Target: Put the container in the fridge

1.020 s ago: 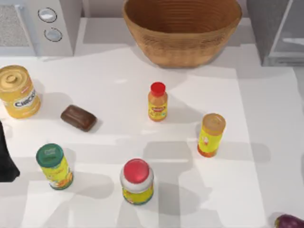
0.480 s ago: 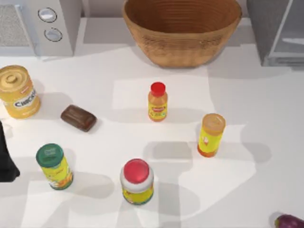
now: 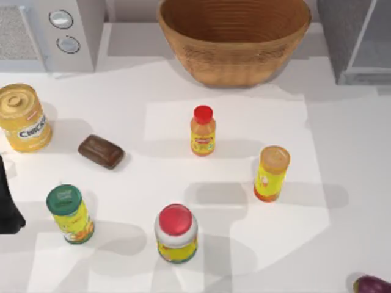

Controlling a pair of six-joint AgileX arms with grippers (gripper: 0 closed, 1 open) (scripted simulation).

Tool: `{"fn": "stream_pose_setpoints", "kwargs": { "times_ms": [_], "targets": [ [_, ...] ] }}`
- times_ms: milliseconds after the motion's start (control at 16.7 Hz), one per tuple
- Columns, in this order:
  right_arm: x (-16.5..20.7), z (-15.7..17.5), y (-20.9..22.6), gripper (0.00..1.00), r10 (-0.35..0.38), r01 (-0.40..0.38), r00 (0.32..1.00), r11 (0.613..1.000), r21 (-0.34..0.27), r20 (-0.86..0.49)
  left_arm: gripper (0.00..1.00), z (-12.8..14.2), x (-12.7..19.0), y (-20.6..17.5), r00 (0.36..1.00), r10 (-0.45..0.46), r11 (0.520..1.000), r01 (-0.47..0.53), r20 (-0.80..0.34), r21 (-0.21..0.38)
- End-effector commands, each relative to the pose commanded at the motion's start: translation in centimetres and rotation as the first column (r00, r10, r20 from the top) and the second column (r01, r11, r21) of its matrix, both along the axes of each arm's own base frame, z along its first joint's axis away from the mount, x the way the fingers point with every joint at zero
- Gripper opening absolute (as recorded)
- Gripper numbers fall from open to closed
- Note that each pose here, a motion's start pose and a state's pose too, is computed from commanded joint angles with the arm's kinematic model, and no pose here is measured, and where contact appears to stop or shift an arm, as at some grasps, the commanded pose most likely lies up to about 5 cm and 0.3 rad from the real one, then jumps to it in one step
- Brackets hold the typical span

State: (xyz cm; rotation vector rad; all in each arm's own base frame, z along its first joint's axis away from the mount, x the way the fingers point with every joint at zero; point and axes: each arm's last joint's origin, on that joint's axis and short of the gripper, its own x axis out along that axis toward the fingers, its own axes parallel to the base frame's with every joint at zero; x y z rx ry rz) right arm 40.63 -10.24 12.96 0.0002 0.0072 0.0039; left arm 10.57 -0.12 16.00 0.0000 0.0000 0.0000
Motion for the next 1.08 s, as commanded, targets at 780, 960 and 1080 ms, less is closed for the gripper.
{"fn": "stream_pose_setpoints", "kwargs": {
  "times_ms": [780,960,1080],
  "targets": [
    [9.9,0.1,-0.1,0.01,0.000,0.000,1.000,1.000,-0.001,0.002,1.00,0.0,0.0,0.0,1.000,0.000,1.000,0.000,0.000,0.000],
    [9.9,0.0,-0.1,0.01,0.000,0.000,1.000,1.000,0.000,0.001,1.00,0.0,0.0,0.0,1.000,0.000,1.000,0.000,0.000,0.000],
    [9.9,0.0,-0.1,0.08,0.000,0.000,1.000,1.000,0.000,0.001,1.00,0.0,0.0,0.0,1.000,0.000,1.000,0.000,0.000,0.000]
  ]
}}
